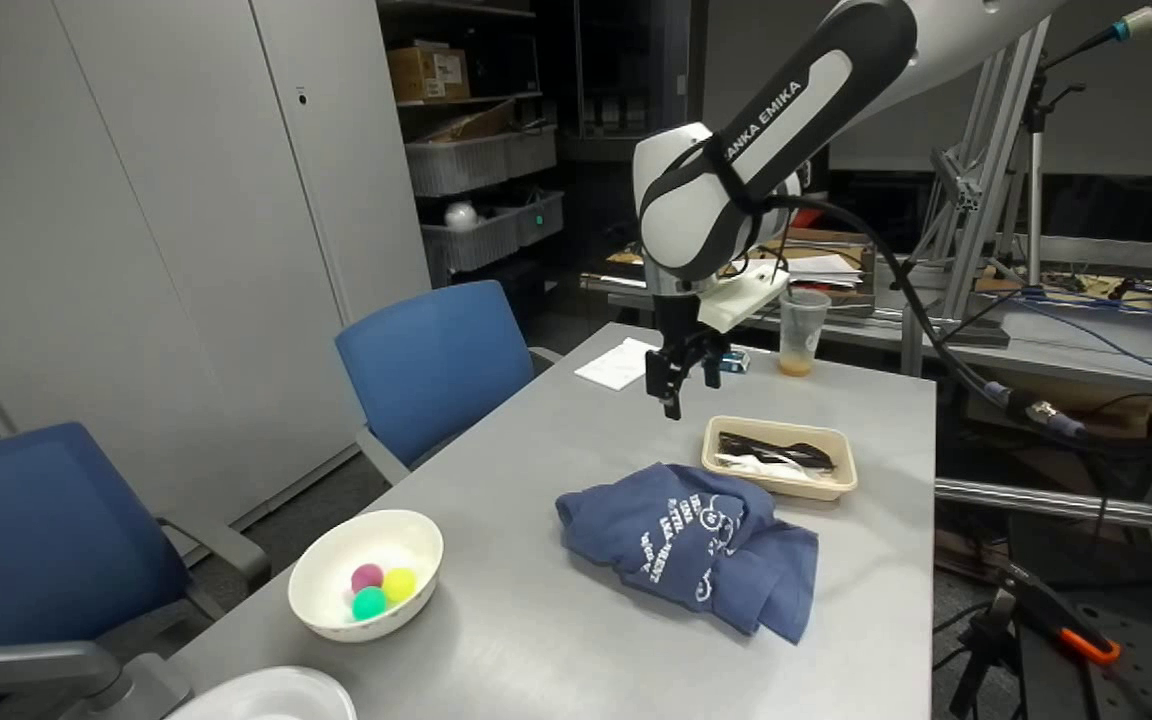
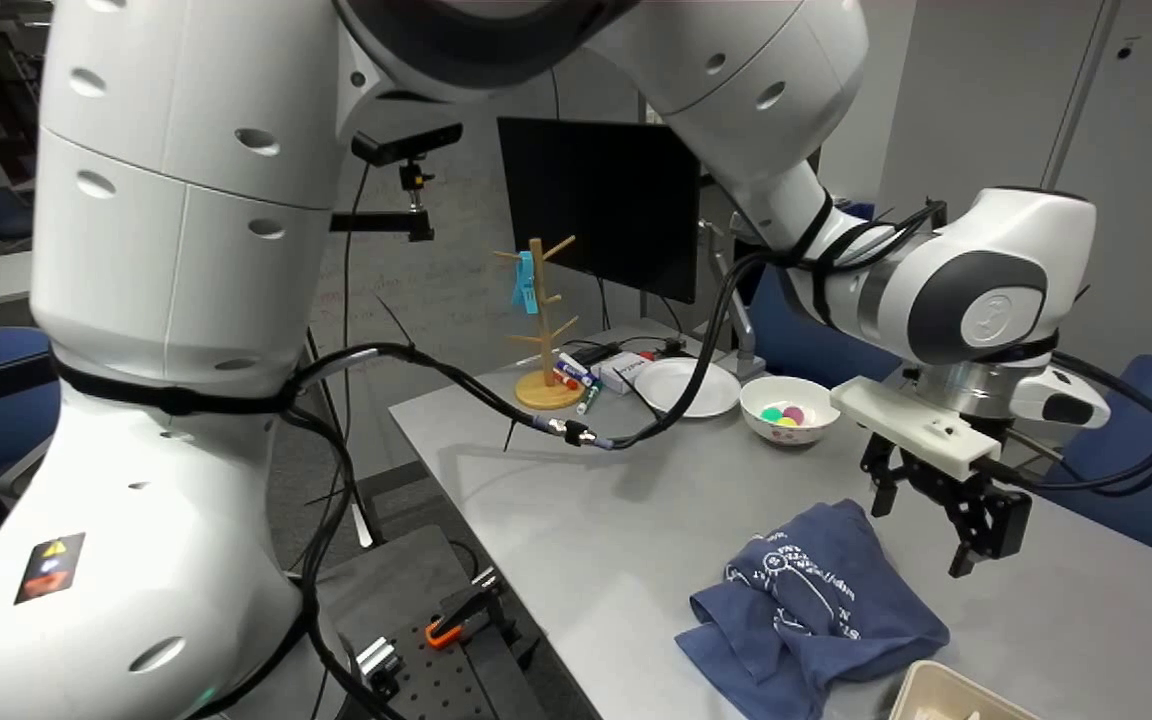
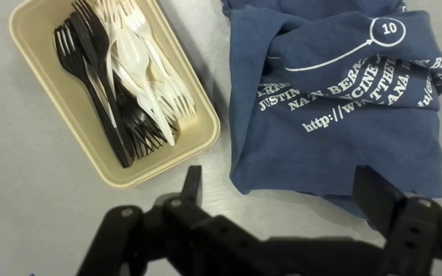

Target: Unfold the t-shirt

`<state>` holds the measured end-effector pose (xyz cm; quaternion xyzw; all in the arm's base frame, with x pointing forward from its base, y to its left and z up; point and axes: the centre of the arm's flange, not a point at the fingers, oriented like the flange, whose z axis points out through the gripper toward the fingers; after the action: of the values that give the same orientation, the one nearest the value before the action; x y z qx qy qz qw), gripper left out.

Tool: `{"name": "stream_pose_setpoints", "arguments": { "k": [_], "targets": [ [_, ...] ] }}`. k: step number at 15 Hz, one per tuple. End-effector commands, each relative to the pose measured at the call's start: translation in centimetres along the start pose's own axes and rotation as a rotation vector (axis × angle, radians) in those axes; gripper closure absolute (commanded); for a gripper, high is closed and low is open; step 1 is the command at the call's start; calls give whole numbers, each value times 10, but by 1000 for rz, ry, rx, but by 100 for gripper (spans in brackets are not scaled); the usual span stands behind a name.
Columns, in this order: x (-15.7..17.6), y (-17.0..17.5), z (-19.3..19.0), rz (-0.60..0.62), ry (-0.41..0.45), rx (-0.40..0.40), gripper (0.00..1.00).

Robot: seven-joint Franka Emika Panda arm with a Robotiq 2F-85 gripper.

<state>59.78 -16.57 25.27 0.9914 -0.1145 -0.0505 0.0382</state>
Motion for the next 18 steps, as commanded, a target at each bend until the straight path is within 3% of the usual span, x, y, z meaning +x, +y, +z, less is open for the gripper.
{"name": "stream_pose_setpoints", "arguments": {
  "k": [1, 9, 14, 18],
  "targets": [
    [10, 1, 8, -42, -20, 0, 0],
    [44, 21, 49, -378, -156, 35, 0],
    [68, 19, 63, -434, -197, 11, 0],
    [80, 5, 88, -429, -159, -15, 0]
  ]
}}
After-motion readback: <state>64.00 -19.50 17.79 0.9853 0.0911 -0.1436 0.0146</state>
